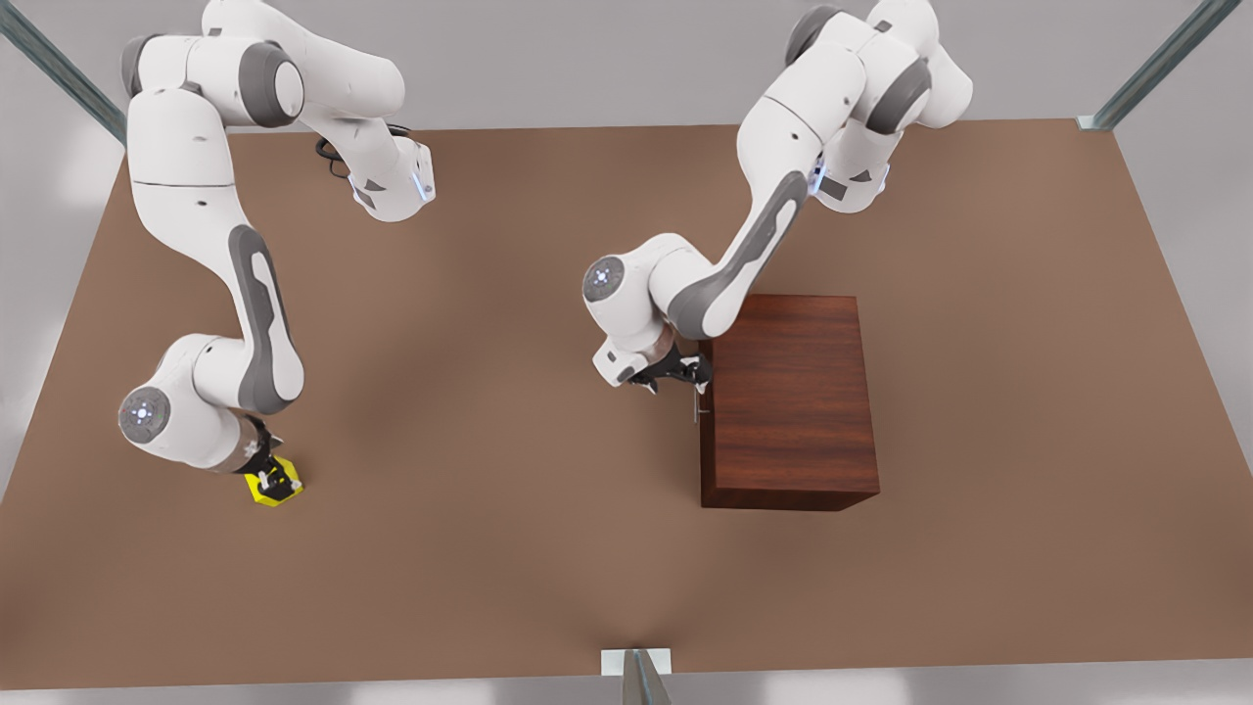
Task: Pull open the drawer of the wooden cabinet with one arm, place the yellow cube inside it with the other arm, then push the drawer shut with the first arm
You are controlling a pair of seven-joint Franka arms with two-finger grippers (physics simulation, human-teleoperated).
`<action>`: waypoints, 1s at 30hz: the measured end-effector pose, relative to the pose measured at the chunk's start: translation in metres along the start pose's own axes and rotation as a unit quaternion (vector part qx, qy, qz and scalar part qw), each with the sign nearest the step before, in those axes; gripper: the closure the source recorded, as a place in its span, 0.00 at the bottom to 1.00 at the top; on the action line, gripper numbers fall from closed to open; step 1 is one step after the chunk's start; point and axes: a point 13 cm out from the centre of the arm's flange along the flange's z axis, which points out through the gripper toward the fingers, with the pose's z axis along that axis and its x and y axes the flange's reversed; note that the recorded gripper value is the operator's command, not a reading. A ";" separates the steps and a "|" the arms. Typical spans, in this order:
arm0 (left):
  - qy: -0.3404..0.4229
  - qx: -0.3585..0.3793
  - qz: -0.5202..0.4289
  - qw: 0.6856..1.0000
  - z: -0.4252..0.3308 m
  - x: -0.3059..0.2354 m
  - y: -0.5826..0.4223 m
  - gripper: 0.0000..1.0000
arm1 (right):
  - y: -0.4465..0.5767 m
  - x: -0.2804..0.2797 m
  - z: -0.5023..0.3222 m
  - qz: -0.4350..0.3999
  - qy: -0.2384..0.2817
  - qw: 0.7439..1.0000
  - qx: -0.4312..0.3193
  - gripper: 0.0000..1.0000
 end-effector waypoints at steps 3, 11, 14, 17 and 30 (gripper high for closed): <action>-0.003 -0.001 -0.015 1.000 0.003 0.000 -0.004 0.00 | -0.015 -0.014 0.011 0.016 -0.006 1.000 0.015 0.00; -0.024 0.028 -0.055 0.998 0.001 -0.009 -0.025 0.00 | -0.026 -0.013 0.048 0.020 -0.014 0.999 0.039 0.00; -0.032 0.040 -0.067 0.996 -0.007 -0.012 -0.031 0.00 | -0.023 -0.010 0.057 0.022 -0.016 0.999 0.036 0.00; -0.035 0.049 -0.073 0.996 -0.012 -0.012 -0.038 0.00 | -0.021 -0.011 0.059 0.028 -0.016 0.999 0.029 0.00; -0.044 0.064 -0.083 0.994 -0.026 -0.008 -0.055 0.00 | -0.020 -0.014 0.069 0.038 -0.026 0.999 0.017 0.00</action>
